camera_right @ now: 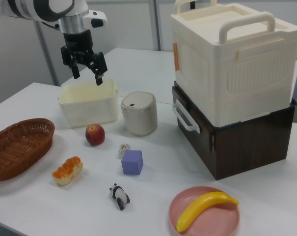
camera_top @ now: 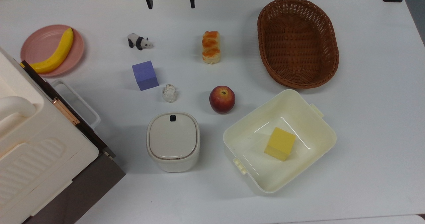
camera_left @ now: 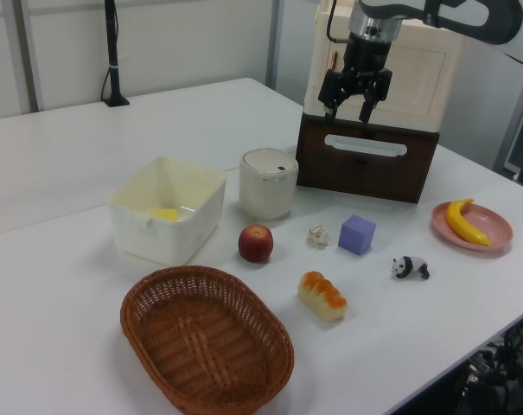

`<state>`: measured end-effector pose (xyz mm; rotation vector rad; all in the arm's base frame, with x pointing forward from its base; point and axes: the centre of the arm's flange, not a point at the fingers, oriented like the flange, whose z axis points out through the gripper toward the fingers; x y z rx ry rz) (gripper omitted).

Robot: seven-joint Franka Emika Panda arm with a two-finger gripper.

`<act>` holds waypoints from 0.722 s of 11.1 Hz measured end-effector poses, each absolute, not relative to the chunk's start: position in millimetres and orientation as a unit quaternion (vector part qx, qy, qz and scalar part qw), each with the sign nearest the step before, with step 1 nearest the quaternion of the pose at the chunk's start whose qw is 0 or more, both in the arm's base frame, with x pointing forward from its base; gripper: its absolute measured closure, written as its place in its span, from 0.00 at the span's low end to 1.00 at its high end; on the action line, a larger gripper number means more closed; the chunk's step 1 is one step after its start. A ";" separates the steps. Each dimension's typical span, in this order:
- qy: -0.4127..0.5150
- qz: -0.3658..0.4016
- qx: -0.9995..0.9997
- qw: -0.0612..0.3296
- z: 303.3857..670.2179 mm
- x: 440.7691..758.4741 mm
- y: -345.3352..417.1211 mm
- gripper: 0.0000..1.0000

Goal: Put the bread in the basket

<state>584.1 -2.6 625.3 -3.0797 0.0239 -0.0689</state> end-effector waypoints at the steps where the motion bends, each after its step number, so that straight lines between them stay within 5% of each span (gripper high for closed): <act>1: 0.008 -0.022 -0.999 0.031 625.3 584.1 -2.3 0.00; 8: 0.004 -0.018 -0.999 0.031 620.8 584.4 1.5 0.00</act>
